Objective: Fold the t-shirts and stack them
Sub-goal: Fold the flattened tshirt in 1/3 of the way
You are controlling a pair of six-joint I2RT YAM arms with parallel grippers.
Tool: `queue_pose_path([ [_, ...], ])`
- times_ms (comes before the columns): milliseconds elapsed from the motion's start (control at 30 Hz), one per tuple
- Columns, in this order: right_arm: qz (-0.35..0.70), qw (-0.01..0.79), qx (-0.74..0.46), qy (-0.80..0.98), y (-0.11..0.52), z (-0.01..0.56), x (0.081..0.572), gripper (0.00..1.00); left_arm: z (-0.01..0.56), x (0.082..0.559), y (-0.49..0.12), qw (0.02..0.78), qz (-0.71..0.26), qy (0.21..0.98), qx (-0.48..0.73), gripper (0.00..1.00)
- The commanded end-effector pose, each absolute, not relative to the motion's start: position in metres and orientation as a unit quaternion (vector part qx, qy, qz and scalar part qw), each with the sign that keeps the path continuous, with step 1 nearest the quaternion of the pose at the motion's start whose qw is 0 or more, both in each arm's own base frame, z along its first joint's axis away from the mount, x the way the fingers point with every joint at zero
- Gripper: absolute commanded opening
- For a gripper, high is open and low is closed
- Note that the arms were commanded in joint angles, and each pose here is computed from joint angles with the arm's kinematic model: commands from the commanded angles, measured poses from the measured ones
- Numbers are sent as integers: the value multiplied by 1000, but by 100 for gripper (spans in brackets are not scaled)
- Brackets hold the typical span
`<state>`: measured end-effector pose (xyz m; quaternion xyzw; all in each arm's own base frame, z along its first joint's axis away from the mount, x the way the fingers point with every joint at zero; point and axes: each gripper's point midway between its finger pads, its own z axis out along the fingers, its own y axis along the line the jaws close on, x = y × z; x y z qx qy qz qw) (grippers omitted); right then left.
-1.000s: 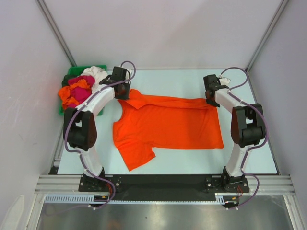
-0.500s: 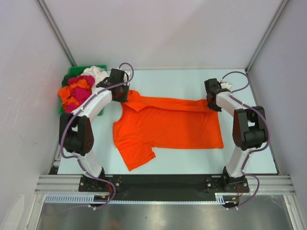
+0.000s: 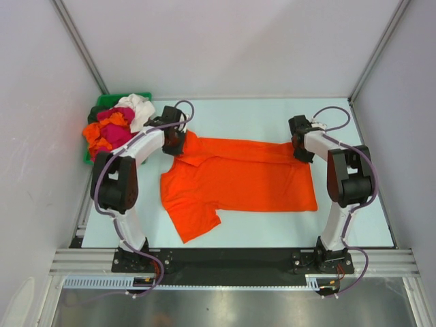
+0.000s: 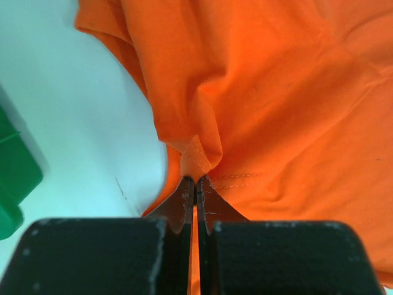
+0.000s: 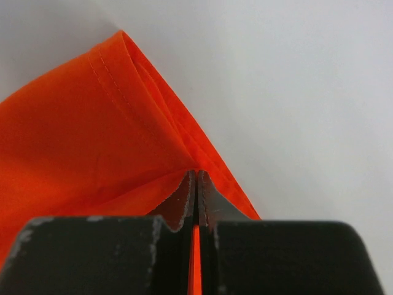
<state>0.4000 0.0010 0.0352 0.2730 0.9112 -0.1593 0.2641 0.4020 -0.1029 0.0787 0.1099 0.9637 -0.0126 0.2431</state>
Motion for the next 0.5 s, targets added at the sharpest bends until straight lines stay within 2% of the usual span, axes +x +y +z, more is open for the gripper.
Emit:
queue_pose_path([
  [0,-162,251,279,913,-1,31,407,0,73,407,-107,230,-13,968,101,0],
  [367,-163,228,284,917,-6,19,403,0,65,407,-105,215,-7,971,100,0],
  [433,-155,244,287,913,-4,26,408,6,68,408,-107,220,-10,970,100,8],
  [467,-153,252,286,912,-3,30,409,16,72,410,-108,227,-12,968,101,14],
])
